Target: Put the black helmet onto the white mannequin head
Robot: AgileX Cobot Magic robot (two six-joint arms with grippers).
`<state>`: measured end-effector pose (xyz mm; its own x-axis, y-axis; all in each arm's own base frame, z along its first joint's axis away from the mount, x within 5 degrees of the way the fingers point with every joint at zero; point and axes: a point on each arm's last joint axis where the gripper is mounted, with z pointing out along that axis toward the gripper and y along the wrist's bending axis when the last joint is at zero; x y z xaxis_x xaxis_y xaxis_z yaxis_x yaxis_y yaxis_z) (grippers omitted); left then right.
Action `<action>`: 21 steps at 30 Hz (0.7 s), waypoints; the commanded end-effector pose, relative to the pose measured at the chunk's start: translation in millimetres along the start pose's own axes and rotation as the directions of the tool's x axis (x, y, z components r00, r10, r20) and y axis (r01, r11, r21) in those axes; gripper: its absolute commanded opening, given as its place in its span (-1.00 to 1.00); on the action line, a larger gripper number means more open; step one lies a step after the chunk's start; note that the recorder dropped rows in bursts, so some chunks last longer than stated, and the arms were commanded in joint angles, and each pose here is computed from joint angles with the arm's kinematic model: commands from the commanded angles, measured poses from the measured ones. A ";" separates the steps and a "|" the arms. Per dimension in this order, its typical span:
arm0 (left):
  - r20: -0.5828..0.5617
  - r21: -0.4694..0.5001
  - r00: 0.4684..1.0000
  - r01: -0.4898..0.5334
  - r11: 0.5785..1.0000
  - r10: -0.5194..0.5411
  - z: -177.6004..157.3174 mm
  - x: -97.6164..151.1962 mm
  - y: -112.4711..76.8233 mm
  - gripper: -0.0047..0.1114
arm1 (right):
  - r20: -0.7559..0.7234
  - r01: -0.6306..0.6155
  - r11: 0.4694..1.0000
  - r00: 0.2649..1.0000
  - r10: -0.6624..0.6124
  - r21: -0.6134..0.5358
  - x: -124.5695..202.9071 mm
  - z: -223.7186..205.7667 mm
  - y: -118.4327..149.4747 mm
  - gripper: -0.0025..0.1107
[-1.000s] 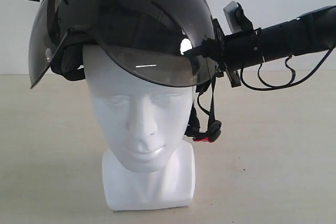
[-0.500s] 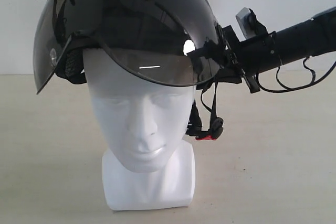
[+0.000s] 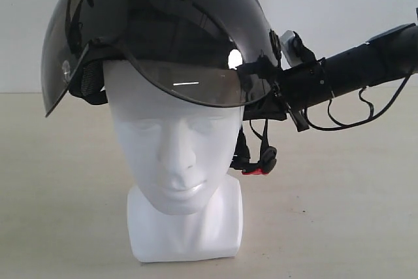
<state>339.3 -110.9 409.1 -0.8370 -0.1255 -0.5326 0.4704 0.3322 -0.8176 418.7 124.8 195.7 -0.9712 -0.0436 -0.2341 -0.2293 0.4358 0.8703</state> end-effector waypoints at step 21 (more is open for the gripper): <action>-0.001 0.024 1.000 -0.031 0.999 0.031 0.3 1.3 -8.0 -0.84 | 0.066 0.028 0.987 0.998 -0.018 -0.159 -3.0 14.2 41.6 -0.96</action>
<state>339.3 -110.9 409.2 -0.8288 -0.1205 -0.5465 0.4848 0.3330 -0.8087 420.7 148.8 207.9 -0.9728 0.0454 -0.2272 -0.2010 0.3228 0.9249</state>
